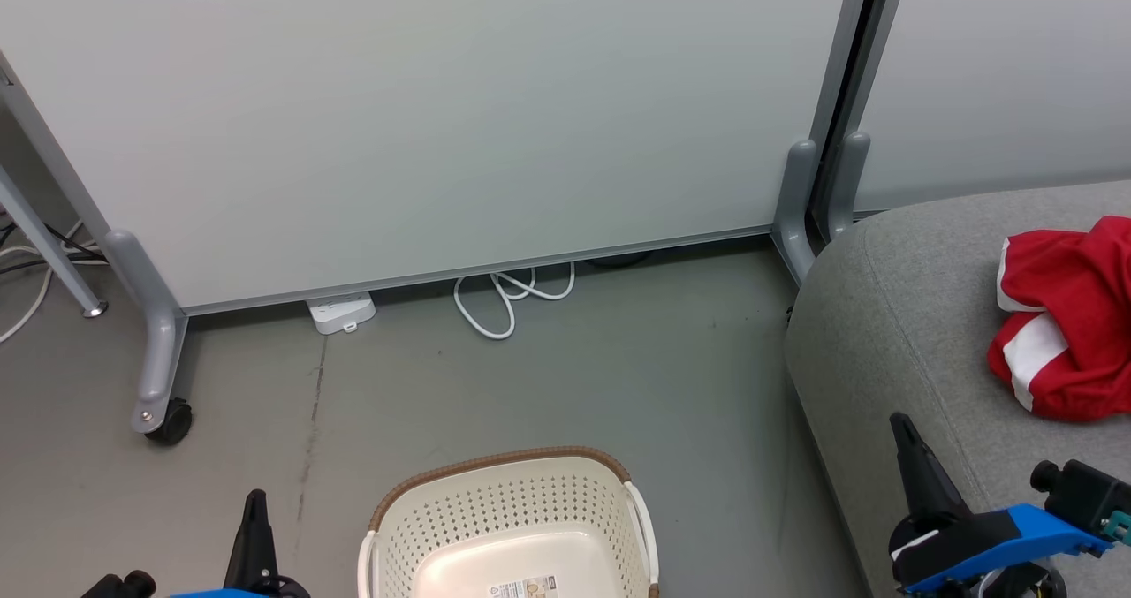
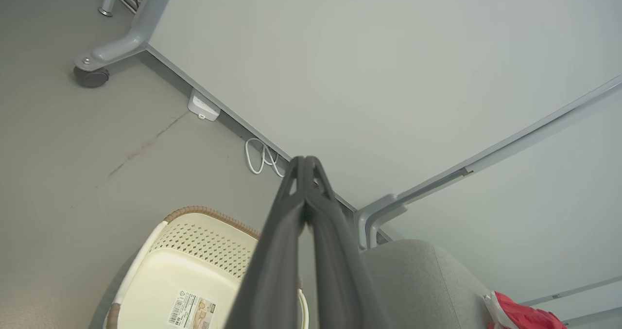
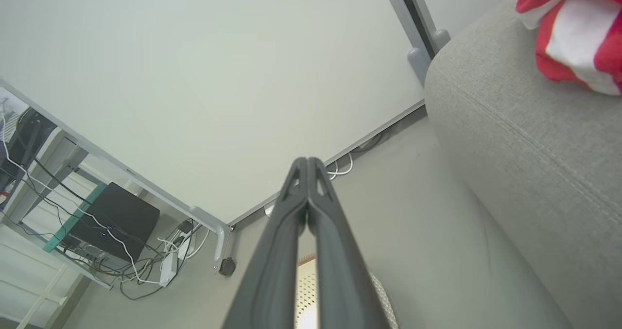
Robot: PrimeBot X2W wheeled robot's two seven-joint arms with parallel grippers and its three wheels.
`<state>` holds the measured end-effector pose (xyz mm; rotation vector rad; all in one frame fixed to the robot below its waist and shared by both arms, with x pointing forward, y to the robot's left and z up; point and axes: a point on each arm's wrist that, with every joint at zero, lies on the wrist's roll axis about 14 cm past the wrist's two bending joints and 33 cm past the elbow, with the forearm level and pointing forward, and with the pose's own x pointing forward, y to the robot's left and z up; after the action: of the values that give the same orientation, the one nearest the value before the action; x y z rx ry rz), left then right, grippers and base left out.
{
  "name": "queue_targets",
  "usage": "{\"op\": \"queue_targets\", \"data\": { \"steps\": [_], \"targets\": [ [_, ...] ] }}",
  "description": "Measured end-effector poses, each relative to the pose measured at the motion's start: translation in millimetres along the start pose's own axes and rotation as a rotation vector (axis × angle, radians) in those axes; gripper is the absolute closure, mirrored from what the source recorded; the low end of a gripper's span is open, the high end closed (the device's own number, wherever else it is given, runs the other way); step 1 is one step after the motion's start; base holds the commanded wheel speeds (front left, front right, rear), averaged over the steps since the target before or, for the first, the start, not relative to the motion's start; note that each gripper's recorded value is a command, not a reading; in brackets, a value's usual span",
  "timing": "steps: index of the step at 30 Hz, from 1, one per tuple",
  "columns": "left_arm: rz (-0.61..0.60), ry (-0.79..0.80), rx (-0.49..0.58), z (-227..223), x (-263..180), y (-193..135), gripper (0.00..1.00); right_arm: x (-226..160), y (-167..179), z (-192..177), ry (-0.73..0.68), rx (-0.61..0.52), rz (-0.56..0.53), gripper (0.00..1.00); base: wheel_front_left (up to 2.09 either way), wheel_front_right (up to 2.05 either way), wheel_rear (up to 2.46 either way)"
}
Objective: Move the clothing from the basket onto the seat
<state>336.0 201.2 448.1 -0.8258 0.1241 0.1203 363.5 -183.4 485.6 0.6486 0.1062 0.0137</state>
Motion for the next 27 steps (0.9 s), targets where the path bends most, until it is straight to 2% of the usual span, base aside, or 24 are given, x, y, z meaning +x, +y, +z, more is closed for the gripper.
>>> {"op": "queue_targets", "data": {
  "steps": [5,27],
  "targets": [
    [-0.006,-0.001,-0.082,3.1,4.9,-4.1,1.0,2.3,-0.3,3.5,-0.011,0.103,0.0,1.0,0.0,0.0,0.0],
    [-0.037,-0.009,-0.304,15.3,18.7,-17.2,1.0,8.0,-1.1,10.2,-0.031,0.376,0.007,1.0,0.0,0.0,0.0]
  ]
}}
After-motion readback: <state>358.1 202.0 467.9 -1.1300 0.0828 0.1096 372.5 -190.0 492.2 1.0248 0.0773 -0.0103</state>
